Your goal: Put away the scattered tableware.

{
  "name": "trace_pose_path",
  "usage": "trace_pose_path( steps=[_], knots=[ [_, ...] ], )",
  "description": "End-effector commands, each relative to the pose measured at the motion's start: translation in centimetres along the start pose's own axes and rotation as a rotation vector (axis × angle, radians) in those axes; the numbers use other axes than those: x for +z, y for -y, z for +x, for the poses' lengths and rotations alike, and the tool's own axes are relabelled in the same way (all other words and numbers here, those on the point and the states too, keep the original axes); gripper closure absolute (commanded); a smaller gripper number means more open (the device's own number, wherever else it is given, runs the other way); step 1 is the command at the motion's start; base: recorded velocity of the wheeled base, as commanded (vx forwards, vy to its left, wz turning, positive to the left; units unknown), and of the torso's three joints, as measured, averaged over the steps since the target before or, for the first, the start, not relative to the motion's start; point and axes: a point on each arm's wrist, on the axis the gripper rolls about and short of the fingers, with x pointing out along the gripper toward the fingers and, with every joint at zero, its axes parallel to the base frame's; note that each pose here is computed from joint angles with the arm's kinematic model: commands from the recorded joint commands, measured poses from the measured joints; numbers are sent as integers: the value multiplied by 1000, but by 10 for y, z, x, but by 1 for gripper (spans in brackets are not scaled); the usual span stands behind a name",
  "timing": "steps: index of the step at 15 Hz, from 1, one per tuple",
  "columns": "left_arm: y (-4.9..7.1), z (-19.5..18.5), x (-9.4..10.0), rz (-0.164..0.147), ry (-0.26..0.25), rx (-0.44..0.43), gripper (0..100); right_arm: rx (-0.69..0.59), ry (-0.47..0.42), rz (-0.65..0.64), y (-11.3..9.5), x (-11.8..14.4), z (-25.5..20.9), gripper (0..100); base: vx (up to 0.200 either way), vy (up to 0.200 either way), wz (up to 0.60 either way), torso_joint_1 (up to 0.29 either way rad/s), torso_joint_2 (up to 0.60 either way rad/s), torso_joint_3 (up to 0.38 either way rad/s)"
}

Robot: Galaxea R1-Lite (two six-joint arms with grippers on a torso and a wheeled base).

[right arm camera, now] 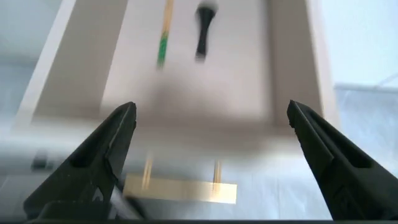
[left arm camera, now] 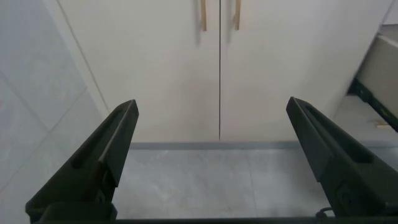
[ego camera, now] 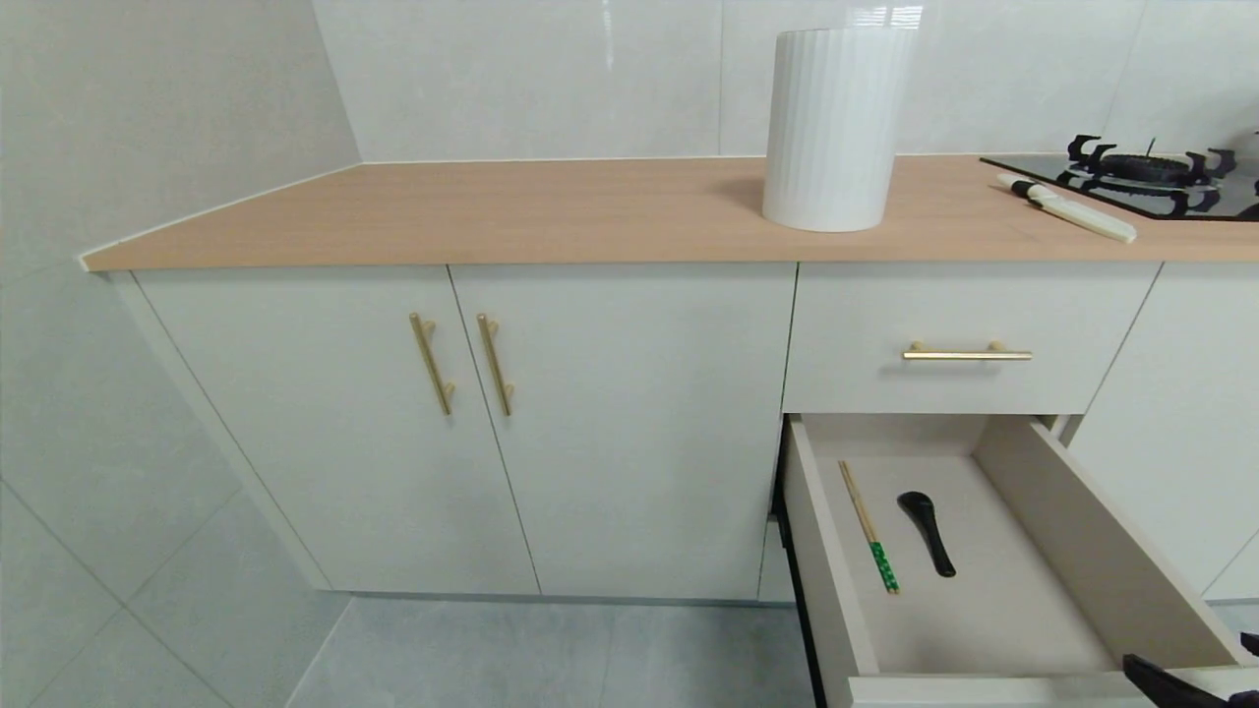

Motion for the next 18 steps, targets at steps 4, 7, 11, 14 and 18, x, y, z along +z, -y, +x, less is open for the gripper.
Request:
trace_pose_path(
  steps=[4,7,11,14,18],
  knots=[
    [0,0,1,-30,4,4,0,109,-153,-2,-1,10,-35,0,0,0,0,0,0,0],
    [0,0,0,-30,3,4,0,222,-324,3,-4,8,-28,0,0,0,0,0,0,0],
    [0,0,0,-30,3,4,0,227,-586,28,-7,1,7,0,0,0,0,0,0,0],
    [0,0,0,-30,3,4,0,219,-687,61,-8,-3,29,0,0,0,0,0,0,0],
    [0,0,0,-28,3,4,0,214,-622,79,-10,-11,47,0,0,0,0,0,0,0]
  ],
)
